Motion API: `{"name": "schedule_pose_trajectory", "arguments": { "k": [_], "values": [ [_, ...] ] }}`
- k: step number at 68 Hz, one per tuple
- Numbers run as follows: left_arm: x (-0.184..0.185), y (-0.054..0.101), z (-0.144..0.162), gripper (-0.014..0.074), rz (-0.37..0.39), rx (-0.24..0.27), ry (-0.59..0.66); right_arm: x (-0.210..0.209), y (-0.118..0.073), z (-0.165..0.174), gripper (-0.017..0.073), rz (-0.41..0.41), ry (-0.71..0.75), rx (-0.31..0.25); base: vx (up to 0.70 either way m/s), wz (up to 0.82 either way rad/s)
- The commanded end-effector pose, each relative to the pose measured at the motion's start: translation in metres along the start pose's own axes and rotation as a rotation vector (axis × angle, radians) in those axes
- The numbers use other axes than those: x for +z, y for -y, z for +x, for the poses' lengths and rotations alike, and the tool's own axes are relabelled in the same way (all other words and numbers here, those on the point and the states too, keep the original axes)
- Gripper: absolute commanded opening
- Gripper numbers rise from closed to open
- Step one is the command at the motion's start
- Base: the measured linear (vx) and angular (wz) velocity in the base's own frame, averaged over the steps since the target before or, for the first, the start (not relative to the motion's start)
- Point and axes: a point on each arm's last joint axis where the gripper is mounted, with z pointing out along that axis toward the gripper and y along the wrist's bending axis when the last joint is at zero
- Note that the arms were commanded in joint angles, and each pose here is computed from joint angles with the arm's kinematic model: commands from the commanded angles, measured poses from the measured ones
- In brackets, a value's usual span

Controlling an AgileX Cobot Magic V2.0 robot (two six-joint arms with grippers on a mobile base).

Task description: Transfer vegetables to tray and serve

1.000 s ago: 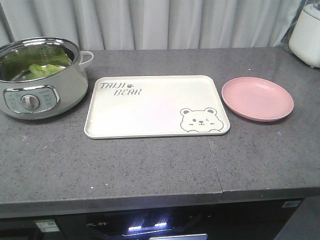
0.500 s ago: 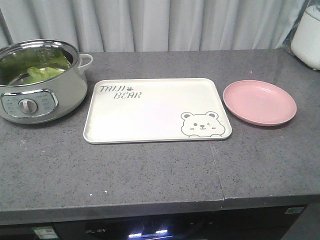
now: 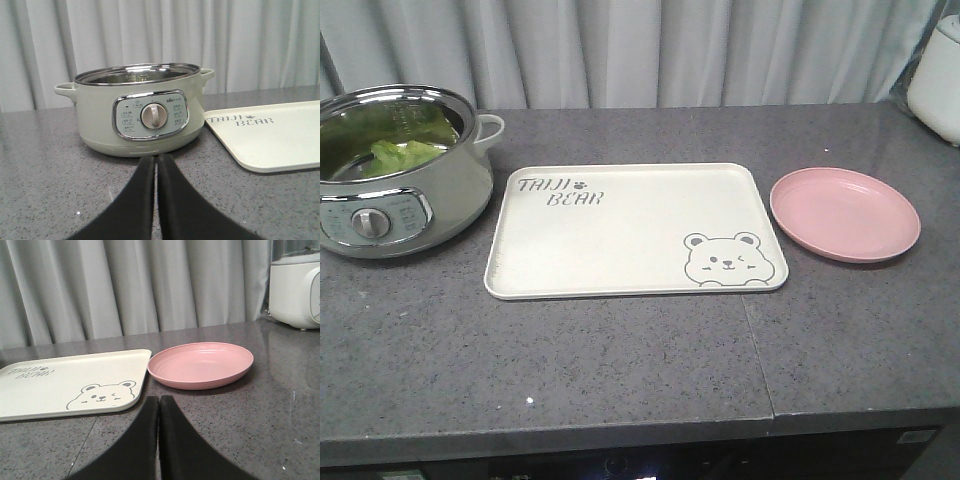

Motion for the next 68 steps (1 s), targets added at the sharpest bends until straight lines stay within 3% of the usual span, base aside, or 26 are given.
{"name": "schedule_pose_trajectory", "arguments": {
  "k": [1,68],
  "values": [
    [-0.0004,-0.0008,0.0016,-0.0006,-0.011,-0.010,0.062,-0.0002,-0.0007,-0.0018,-0.0006,-0.014,0.066,-0.006,0.03,0.00],
    [-0.0004,-0.0008,0.0016,-0.0006,-0.011,-0.010,0.062,-0.0002,-0.0007,-0.0018,-0.0006,-0.014,0.066,-0.006,0.02,0.01]
  ]
}}
